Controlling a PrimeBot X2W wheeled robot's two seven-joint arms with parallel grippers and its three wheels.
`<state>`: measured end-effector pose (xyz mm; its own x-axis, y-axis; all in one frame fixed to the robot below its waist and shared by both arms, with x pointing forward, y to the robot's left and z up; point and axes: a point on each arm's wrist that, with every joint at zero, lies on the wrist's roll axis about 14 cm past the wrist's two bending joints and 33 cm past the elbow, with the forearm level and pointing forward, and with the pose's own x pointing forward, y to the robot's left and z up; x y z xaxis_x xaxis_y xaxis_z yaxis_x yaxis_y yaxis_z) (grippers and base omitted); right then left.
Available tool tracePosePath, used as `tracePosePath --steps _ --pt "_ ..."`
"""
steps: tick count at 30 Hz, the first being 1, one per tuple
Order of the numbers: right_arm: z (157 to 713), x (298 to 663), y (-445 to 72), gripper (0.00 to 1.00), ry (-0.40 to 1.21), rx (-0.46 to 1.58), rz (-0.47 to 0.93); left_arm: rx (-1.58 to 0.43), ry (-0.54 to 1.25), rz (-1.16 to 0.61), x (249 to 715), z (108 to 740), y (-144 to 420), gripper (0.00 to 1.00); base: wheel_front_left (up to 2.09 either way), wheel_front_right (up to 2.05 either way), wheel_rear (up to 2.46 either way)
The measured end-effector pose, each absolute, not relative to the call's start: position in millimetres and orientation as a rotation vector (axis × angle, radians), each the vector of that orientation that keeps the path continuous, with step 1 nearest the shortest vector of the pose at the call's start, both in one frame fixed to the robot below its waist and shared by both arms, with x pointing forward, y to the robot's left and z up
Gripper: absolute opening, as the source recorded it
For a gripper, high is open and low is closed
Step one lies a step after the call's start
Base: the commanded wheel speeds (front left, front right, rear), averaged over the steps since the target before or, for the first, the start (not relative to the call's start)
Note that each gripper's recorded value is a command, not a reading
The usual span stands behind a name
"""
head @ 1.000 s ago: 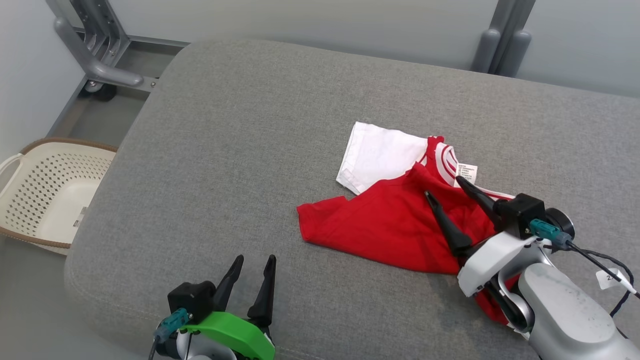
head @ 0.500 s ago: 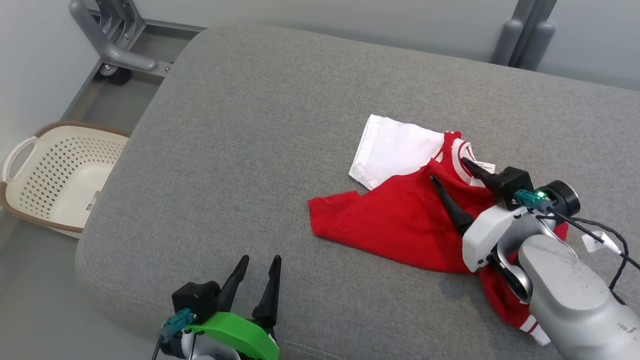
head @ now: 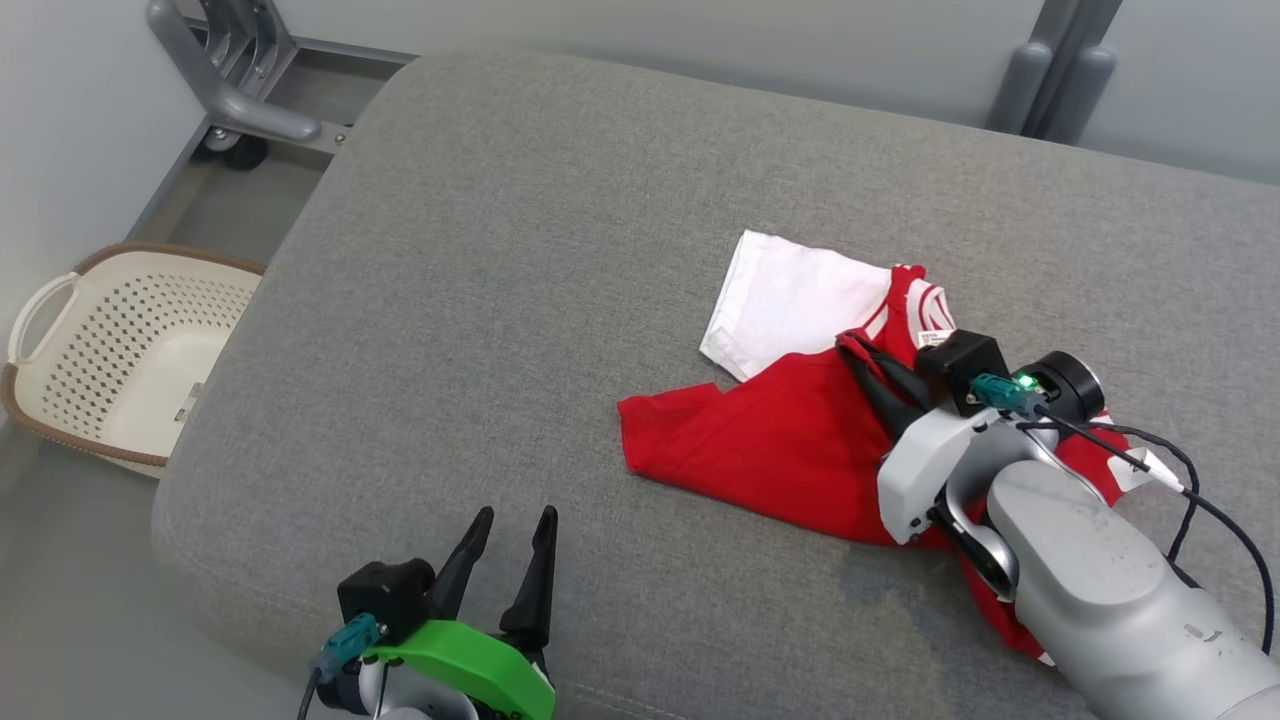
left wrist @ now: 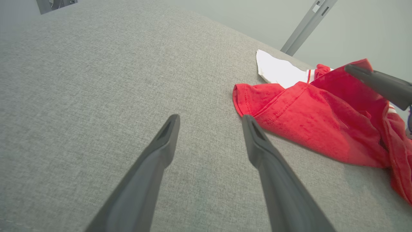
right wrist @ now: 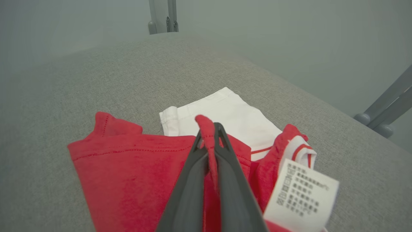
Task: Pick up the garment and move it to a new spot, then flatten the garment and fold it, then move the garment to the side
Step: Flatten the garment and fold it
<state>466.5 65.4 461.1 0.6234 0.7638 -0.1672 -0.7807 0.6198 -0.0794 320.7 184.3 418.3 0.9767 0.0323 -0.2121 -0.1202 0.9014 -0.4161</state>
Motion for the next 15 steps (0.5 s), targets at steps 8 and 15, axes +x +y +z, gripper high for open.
tracePosePath --steps 8,15 --pt "487 422 92 0.0 0.061 -0.046 0.992 -0.439 0.181 0.033 325 426 173 1.0 0.0 0.0 0.0" --pt "498 338 131 0.0 0.123 0.065 1.229 -0.431 0.18 0.004 325 428 165 1.0 0.0 0.0 0.0"
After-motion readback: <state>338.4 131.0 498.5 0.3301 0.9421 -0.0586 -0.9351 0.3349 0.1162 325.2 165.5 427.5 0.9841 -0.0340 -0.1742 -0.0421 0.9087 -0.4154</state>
